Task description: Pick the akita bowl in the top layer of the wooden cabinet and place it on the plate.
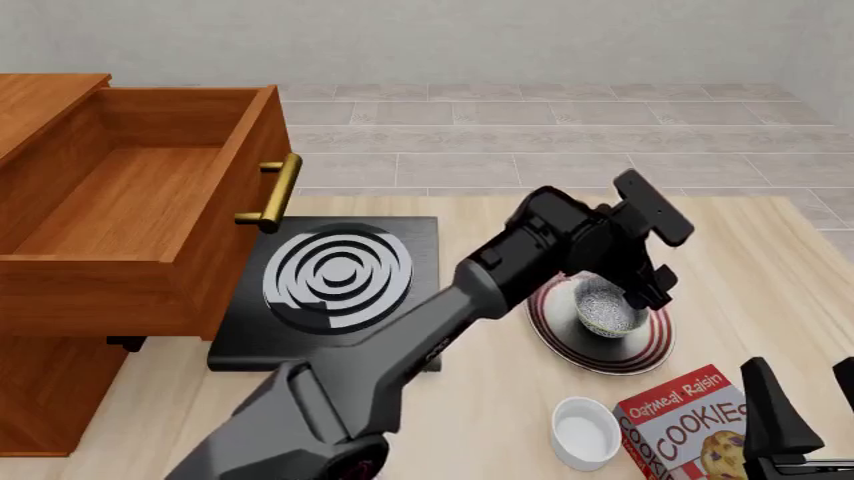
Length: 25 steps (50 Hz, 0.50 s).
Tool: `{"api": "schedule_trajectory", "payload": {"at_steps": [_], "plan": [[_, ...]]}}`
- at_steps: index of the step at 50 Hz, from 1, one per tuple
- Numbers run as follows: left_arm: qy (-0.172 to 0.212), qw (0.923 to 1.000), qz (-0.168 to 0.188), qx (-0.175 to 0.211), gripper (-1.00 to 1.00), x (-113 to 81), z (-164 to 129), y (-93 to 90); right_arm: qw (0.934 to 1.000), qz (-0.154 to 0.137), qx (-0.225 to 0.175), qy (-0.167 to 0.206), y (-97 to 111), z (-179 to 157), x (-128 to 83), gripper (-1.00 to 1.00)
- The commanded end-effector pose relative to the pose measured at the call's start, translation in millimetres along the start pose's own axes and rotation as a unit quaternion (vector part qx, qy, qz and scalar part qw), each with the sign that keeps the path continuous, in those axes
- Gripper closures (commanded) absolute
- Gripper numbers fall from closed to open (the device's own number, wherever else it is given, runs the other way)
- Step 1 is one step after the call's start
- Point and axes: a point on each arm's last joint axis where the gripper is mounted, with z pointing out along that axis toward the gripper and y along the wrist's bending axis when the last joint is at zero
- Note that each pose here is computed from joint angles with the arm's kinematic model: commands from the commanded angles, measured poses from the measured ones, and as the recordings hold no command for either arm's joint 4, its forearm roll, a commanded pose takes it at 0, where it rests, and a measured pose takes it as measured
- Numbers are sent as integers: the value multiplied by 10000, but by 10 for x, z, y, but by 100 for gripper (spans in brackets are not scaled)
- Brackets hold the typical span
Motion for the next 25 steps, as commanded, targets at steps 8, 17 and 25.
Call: {"api": "schedule_trajectory", "payload": {"at_steps": [8,17,25], "plan": [[-115,9999,2,-90,-100,-105,-175,114,10000,-65,-3,-23,0,0,-4,-100],[-213,9996,-89,-165,-100,-183,-315,205,9999,-103,-19,-27,2,0,-5,-100],[-365,9989,-213,-188,-100,-275,-439,213,9999,-134,-26,-31,3,0,-6,-100]]}}
